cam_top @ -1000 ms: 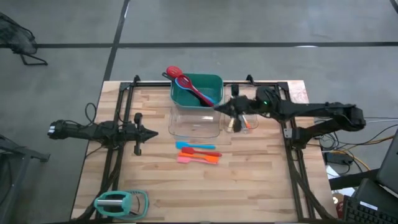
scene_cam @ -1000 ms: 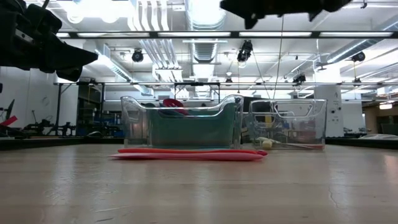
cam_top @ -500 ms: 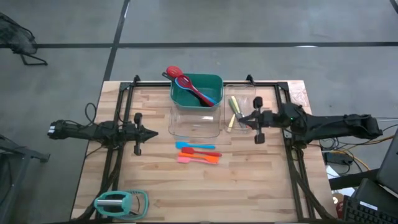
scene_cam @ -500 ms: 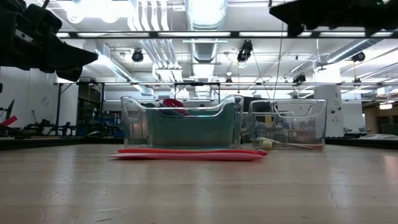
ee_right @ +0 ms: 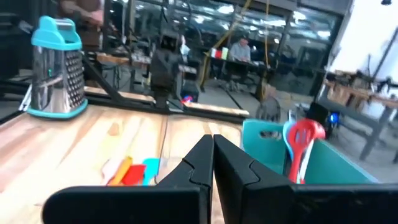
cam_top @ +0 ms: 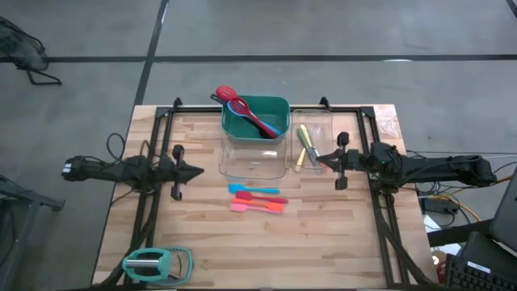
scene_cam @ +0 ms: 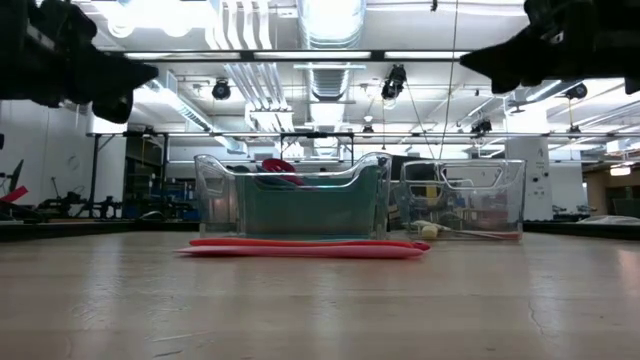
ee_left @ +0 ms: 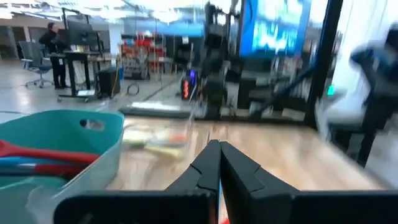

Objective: Pick & Place Kitchen Items
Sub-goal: Put the pink spatula into the left transparent bin

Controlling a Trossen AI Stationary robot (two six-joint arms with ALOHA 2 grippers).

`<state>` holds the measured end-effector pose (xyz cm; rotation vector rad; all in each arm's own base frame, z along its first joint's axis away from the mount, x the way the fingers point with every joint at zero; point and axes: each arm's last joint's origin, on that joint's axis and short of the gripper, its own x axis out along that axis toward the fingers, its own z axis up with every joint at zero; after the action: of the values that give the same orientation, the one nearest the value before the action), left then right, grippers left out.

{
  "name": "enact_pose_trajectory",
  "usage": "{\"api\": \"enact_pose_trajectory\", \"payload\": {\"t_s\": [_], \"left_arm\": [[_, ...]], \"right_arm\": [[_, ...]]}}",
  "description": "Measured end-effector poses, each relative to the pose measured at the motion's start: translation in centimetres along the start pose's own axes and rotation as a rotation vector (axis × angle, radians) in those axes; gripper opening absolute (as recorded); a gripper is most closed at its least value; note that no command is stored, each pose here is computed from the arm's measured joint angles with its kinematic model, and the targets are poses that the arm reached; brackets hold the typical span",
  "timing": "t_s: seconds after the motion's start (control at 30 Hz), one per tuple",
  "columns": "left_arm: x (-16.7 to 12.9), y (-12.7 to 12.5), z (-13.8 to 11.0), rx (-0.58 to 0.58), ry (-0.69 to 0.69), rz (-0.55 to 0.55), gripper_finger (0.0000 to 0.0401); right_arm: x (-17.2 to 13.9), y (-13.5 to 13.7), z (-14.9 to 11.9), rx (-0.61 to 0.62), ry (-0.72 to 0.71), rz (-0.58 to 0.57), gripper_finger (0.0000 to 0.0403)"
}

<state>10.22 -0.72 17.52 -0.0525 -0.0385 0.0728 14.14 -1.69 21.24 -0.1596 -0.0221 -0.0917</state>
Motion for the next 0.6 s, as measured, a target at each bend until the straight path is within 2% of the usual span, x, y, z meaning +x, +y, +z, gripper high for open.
{"api": "enact_pose_trajectory", "payload": {"t_s": [0.17,0.3,0.4,0.6], "left_arm": [[-0.1,-0.1,1.5,-0.103,-0.148,-0.033,0.0010],[-0.1,-0.3,2.1,-0.257,-0.197,-0.104,0.0010],[-0.1,-0.3,2.4,-0.307,-0.229,-0.124,0.0010],[0.6,-0.6,3.6,-0.274,-0.199,-0.131,0.0010]], "right_arm": [[0.0,0.0,-0.5,0.063,0.018,-0.013,0.0008],[0.0,0.1,-0.7,0.106,0.026,-0.012,0.0008],[-0.1,0.1,-0.7,0.105,0.025,-0.012,0.0008],[0.0,0.1,-0.7,0.106,0.027,-0.012,0.0008]]}}
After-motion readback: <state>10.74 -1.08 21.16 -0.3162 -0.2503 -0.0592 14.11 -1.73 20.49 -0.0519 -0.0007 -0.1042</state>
